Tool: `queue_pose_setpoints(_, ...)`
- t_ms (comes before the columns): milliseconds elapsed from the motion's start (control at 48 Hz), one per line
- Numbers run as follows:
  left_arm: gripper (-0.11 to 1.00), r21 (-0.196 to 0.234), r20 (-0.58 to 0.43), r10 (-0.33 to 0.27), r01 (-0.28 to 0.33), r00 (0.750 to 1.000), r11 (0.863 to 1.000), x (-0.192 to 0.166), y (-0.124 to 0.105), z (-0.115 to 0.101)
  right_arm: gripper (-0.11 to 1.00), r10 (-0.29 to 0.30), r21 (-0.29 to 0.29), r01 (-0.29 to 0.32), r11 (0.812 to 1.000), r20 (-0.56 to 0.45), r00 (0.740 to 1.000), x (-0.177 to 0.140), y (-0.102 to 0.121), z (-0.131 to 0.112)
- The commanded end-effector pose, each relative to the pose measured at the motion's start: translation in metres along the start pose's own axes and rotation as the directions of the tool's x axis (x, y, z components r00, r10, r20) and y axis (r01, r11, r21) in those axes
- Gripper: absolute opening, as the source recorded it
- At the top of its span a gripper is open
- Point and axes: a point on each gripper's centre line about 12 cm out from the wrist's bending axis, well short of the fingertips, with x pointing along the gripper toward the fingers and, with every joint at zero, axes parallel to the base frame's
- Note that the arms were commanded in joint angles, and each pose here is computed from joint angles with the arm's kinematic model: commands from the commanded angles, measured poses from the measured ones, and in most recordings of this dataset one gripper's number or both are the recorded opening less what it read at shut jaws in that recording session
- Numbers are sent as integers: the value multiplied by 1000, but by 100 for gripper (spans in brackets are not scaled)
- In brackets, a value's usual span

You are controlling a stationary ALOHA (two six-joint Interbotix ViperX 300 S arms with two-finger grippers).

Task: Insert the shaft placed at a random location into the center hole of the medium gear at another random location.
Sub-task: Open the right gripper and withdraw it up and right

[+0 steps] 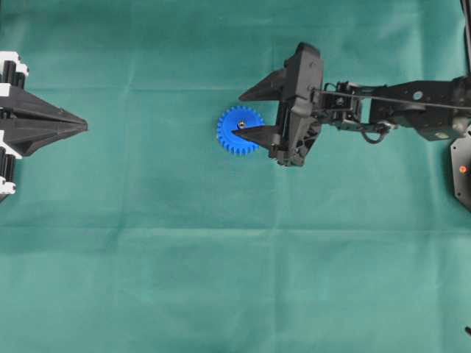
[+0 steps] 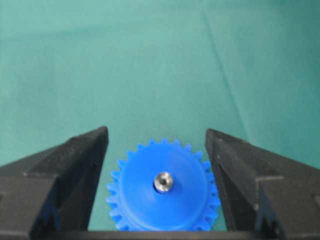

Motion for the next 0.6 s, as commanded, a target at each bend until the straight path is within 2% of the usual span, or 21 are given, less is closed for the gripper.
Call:
queue_pose_setpoints(0, 0, 0, 9, -2, 2, 1000, 1000, 2, 0, 4, 80, 3, -5, -3, 1000, 44, 999, -12, 1, 18)
queue_pose_setpoints(583, 0, 0, 11, -2, 2, 1000, 1000, 2, 0, 4, 80, 4, -1, -4, 1000, 66, 998, -66, -1, 4)
